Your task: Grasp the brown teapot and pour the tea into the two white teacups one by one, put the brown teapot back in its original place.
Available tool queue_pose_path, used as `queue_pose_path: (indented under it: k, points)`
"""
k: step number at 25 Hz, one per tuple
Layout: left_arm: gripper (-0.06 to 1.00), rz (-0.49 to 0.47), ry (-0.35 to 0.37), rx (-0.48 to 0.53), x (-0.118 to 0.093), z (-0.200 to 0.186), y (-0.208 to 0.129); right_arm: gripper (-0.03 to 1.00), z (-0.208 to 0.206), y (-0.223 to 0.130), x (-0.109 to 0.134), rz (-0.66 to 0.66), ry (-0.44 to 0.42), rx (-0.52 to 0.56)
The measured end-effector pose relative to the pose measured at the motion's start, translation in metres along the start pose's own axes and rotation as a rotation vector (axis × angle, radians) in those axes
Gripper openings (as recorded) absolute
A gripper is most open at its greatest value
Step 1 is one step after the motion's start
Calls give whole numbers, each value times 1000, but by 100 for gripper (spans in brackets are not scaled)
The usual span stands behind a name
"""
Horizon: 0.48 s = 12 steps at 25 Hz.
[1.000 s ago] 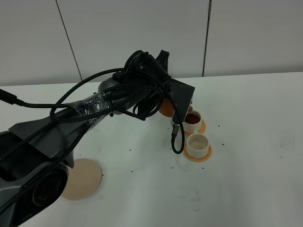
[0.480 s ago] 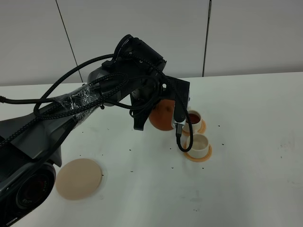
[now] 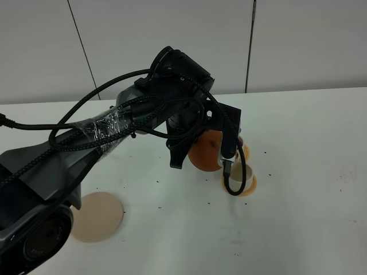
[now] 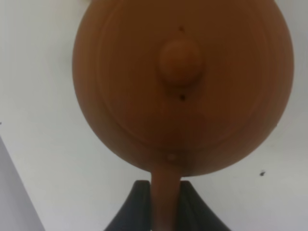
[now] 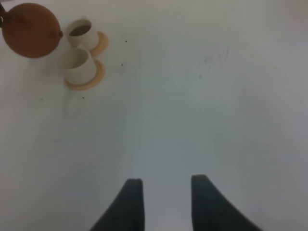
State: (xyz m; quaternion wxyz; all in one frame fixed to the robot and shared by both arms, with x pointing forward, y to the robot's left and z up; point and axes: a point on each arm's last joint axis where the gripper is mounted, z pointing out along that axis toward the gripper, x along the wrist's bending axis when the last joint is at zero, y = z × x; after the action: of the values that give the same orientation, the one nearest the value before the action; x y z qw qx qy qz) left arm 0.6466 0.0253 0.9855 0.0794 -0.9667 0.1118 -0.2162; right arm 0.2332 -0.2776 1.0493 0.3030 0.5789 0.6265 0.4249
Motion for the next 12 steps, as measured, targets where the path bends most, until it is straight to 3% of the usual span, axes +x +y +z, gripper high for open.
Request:
queue_pose_path:
  k: [5,12]
  points:
    - [17,-13,-39,17,-4,-1,0,24,0,0,0,0,0,0]
    - [17,-108,-97,18,-9,0,-1,24,0,0,0,0,0,0]
